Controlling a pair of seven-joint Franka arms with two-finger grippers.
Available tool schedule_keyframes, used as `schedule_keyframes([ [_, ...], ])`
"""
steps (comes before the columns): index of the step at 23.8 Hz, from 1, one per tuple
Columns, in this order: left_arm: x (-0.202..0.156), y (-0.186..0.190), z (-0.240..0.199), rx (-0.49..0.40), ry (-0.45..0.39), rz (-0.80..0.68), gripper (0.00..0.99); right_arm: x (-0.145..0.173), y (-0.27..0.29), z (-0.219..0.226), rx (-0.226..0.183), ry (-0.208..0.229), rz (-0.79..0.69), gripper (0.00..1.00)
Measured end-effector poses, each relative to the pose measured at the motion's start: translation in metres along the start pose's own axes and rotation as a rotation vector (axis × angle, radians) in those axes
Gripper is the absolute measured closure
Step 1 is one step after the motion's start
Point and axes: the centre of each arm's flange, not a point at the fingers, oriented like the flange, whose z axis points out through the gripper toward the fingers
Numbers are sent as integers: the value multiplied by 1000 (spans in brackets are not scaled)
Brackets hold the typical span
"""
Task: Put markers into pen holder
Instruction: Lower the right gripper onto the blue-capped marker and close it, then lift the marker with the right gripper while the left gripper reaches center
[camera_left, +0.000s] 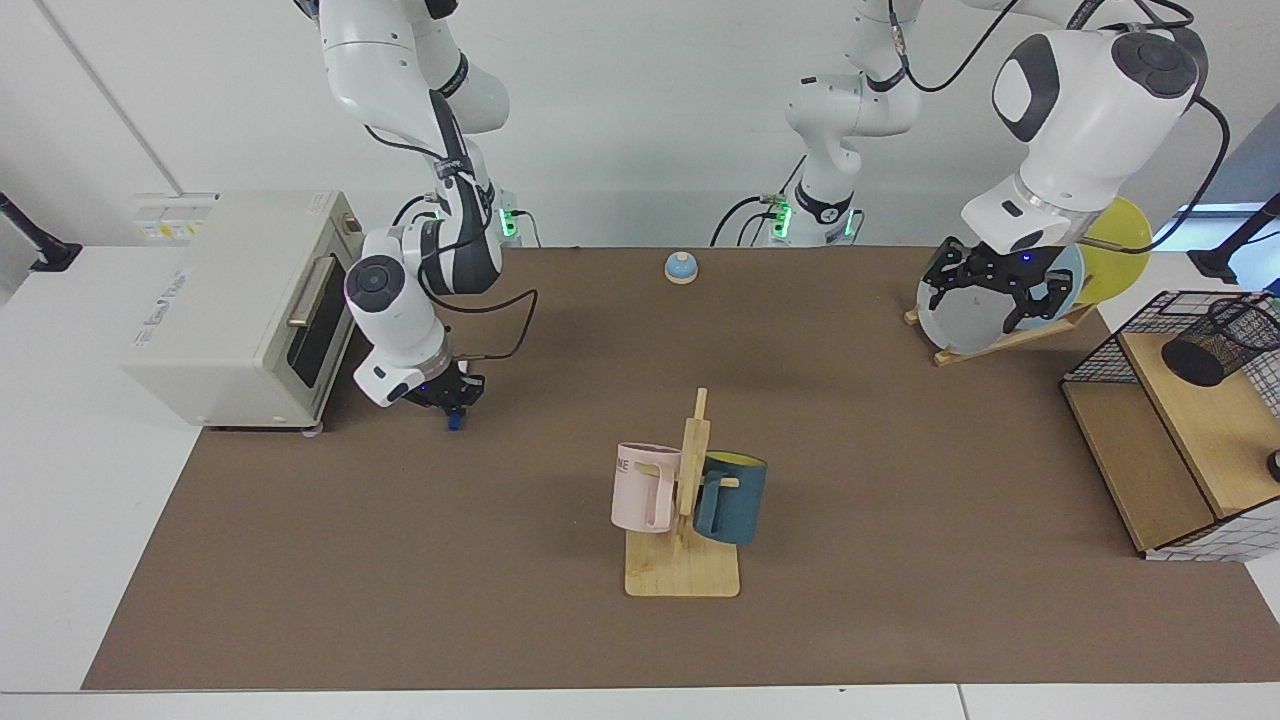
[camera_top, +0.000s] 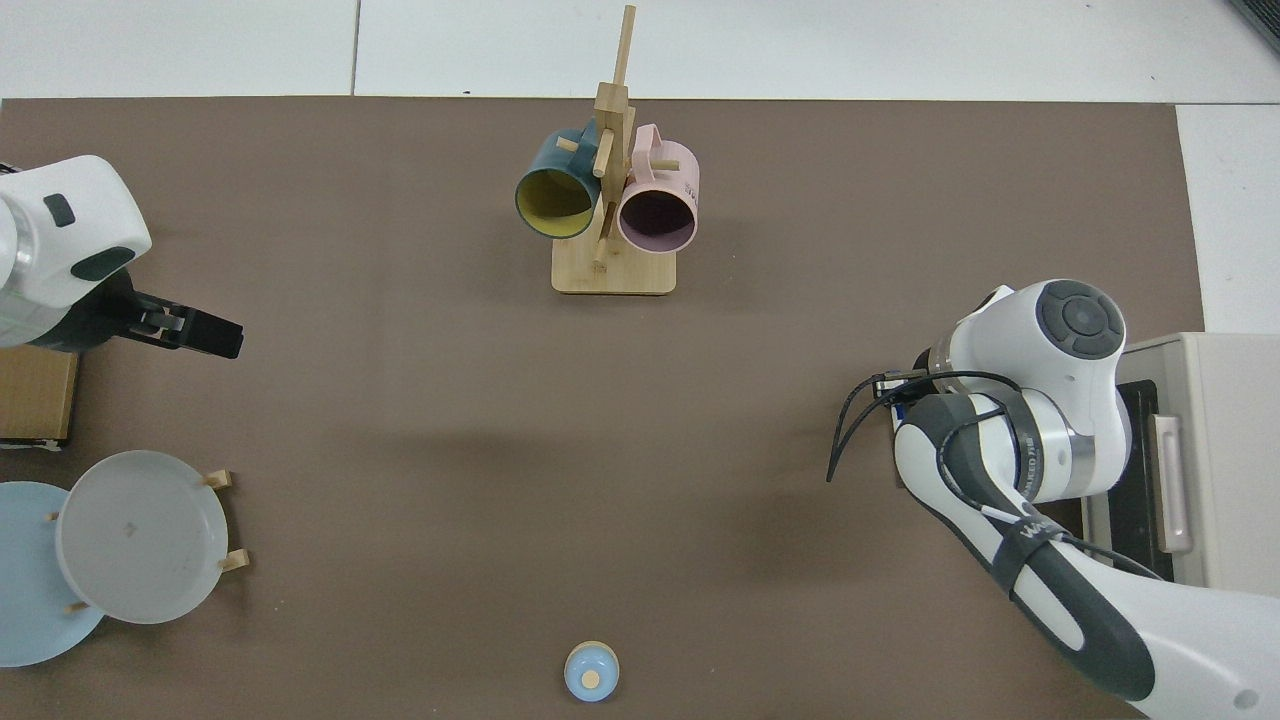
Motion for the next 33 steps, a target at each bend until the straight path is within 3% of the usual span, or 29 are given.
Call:
schedule_keyframes([
  [8,2,1,1,7,10,261,0,18,-11,-47,133,-27,220,837],
  [14,-5,9,10,-10,-9,398,0,27,-32,-115,143,-73,368,837],
  [18,-2,19,8,-7,-3,609,0,26,-64,-158,159,-92,450,837],
  [24,8,36,6,5,9,770,0,20,-122,-183,259,-149,610,837],
  [31,22,72,2,2,15,809,0,24,-160,-195,433,-303,857,837],
  [33,27,89,1,3,18,829,0,27,-171,-203,507,-354,935,837],
])
